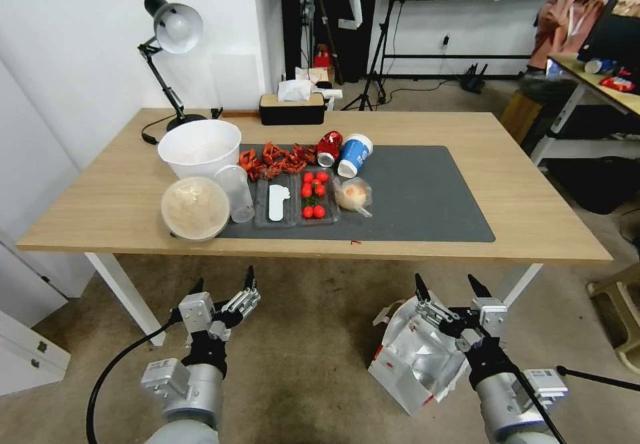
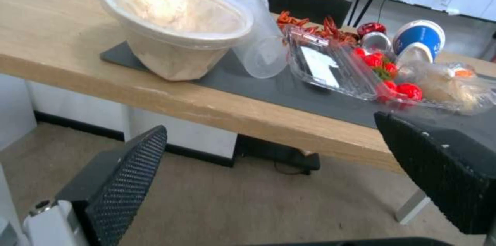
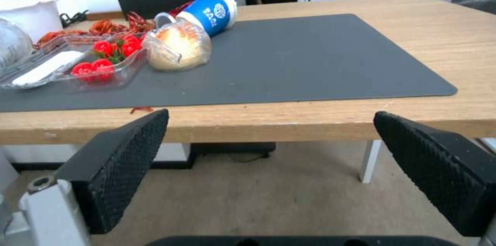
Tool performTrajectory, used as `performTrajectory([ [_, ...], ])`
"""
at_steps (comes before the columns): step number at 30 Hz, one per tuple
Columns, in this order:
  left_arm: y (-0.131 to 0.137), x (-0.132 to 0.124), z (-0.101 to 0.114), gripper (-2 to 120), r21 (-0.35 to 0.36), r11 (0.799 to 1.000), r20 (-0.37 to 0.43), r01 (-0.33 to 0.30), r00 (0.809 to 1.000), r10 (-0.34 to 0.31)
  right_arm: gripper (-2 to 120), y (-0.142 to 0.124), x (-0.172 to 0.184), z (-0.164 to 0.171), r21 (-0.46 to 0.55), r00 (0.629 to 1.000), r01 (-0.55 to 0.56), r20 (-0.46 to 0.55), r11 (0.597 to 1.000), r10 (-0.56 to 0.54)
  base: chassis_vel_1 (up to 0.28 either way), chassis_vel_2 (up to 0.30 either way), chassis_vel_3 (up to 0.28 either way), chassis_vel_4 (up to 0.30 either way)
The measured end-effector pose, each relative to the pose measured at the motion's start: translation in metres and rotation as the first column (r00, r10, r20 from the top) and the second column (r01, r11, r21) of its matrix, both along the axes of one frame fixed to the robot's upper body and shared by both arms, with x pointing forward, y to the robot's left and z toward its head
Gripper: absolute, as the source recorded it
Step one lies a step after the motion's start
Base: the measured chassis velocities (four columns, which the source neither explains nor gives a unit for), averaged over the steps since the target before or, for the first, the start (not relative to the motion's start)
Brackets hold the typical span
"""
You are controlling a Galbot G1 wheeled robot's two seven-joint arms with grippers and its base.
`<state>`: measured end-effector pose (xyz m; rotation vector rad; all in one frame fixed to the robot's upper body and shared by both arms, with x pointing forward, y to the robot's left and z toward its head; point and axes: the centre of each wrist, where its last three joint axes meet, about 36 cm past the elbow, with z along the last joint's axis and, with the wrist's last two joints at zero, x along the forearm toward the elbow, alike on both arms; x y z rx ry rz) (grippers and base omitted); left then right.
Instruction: Pick up the food delivery bag from the floor and place it on the table.
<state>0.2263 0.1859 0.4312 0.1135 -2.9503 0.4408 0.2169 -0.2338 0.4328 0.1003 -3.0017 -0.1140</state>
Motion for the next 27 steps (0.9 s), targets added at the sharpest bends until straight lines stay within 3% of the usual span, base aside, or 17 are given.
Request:
performTrajectory([
  [27, 0.0036, 0.0041, -0.0030, 100, -0.019, 1.000, -0.013, 0.012, 1.000, -0.012, 100, -0.0020, 0.0038, -0.0097, 0.006, 1.000, 0.000, -0.007, 1.000, 0.000, 0.000, 0.000, 0.000, 0.000],
])
